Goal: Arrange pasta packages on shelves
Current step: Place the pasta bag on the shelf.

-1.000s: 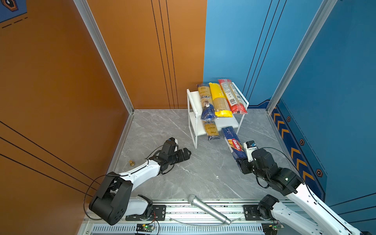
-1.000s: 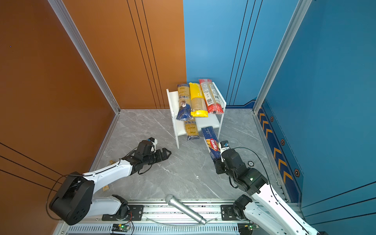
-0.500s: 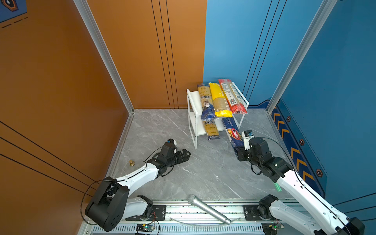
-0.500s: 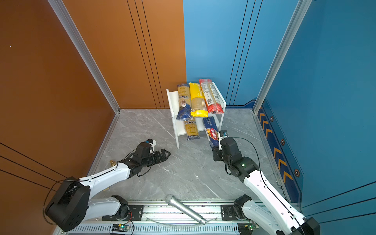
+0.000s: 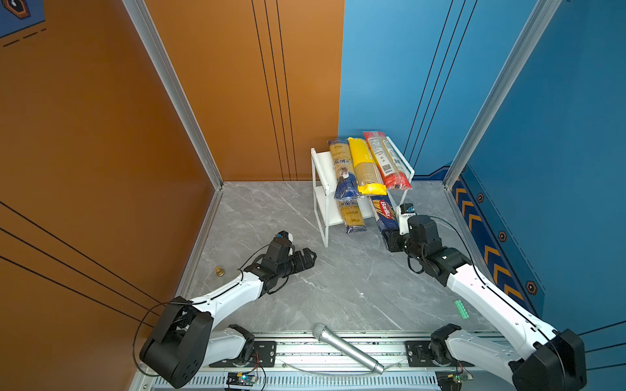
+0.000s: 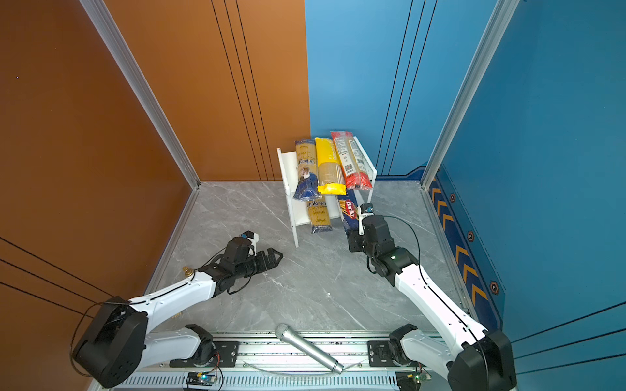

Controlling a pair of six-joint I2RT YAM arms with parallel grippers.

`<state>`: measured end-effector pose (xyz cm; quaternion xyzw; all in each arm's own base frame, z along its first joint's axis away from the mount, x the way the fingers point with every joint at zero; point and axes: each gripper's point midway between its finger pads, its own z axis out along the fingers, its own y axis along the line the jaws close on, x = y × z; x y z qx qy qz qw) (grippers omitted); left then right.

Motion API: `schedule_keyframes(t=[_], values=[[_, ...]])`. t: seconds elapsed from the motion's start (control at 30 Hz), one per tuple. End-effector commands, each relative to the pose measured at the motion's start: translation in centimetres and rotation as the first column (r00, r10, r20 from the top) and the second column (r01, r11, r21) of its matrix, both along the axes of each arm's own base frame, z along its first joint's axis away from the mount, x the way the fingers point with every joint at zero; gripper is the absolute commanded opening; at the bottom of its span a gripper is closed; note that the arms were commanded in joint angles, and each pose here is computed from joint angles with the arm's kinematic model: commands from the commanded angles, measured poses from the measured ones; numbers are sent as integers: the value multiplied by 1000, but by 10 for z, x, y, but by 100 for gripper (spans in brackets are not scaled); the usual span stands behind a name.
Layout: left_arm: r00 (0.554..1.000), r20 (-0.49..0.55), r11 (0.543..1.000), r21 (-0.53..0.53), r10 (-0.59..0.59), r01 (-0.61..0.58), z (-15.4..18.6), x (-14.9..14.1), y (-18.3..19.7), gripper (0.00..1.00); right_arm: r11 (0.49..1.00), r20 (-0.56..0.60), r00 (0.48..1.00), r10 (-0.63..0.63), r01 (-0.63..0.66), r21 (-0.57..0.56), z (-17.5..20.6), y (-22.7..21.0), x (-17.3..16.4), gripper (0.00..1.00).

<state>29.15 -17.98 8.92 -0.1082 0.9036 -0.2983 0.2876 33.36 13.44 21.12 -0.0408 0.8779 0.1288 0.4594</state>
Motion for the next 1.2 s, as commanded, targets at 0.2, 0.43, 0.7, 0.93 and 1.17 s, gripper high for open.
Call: schedule_keyframes(t=[0.2, 0.43, 0.7, 0.93, 1.17], values=[[1000, 0, 999, 31, 13, -13, 0, -3, 7, 98, 994, 284, 959, -13, -17, 105, 89, 15, 37, 0], [1000, 1, 999, 35, 18, -18, 1, -3, 9, 98, 994, 298, 955, -19, -16, 112, 90, 17, 47, 0], [1000, 1, 999, 37, 19, -19, 2, -1, 9, 98, 993, 301, 953, -23, -12, 115, 89, 19, 56, 0], [1000, -2, 999, 36, 18, -18, 2, 0, 9, 98, 993, 312, 950, -30, -8, 120, 89, 20, 63, 0], [1000, -2, 999, 37, 19, -19, 2, -1, 10, 98, 993, 323, 946, -32, -8, 120, 91, 22, 68, 0]])
